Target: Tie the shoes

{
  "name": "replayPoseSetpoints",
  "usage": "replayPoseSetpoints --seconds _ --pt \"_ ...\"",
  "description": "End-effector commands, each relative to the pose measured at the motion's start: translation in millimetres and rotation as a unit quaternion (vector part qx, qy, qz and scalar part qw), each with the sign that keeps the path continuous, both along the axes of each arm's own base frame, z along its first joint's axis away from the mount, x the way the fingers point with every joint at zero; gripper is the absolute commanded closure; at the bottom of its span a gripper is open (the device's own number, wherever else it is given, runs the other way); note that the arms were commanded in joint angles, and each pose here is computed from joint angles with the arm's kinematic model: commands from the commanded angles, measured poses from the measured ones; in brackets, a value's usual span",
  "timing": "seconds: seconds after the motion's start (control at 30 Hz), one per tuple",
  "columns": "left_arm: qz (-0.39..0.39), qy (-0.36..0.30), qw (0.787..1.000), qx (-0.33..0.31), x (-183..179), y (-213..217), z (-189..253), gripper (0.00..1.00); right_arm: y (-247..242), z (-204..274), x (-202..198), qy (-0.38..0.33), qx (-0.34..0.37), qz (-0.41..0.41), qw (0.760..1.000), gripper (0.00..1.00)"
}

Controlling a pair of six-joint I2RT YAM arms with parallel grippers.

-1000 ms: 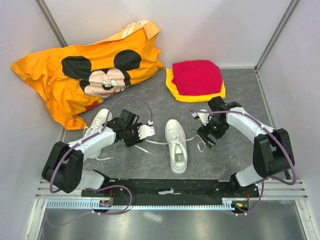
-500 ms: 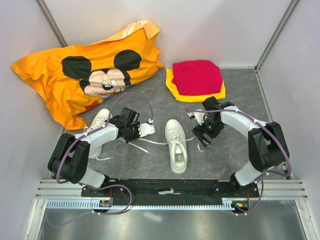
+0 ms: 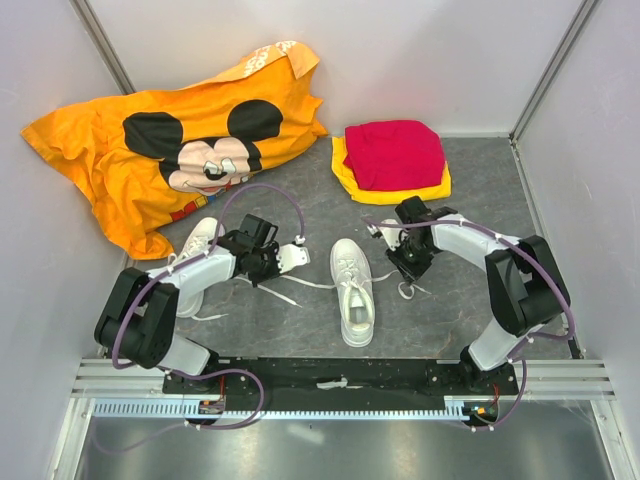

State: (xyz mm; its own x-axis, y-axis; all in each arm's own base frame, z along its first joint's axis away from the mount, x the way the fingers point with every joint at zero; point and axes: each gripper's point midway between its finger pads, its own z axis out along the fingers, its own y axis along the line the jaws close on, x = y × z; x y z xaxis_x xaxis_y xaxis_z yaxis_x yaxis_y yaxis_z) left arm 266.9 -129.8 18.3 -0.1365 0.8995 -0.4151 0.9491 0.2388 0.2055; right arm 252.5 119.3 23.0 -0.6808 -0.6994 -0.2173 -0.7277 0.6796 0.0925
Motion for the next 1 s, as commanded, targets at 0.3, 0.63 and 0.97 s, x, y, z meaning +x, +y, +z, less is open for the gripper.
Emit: replayPoseSetpoints --seconds 0.3,0.63,0.97 --pt "0.027 -0.027 0.998 -0.058 5.0 -13.3 40.7 0.98 -14.3 47.9 -7.7 -0.056 0.001 -0.001 0.998 1.0" --pt "0.017 -0.07 0.992 -0.101 -1.2 -18.8 84.7 0.99 -36.0 67.3 -7.3 -0.086 -0.013 0.029 0.996 0.77" --pt "0.022 -0.047 0.992 -0.111 -2.2 -25.1 83.2 0.98 -34.9 27.9 0.0 -0.064 -0.03 0.059 0.996 0.49"
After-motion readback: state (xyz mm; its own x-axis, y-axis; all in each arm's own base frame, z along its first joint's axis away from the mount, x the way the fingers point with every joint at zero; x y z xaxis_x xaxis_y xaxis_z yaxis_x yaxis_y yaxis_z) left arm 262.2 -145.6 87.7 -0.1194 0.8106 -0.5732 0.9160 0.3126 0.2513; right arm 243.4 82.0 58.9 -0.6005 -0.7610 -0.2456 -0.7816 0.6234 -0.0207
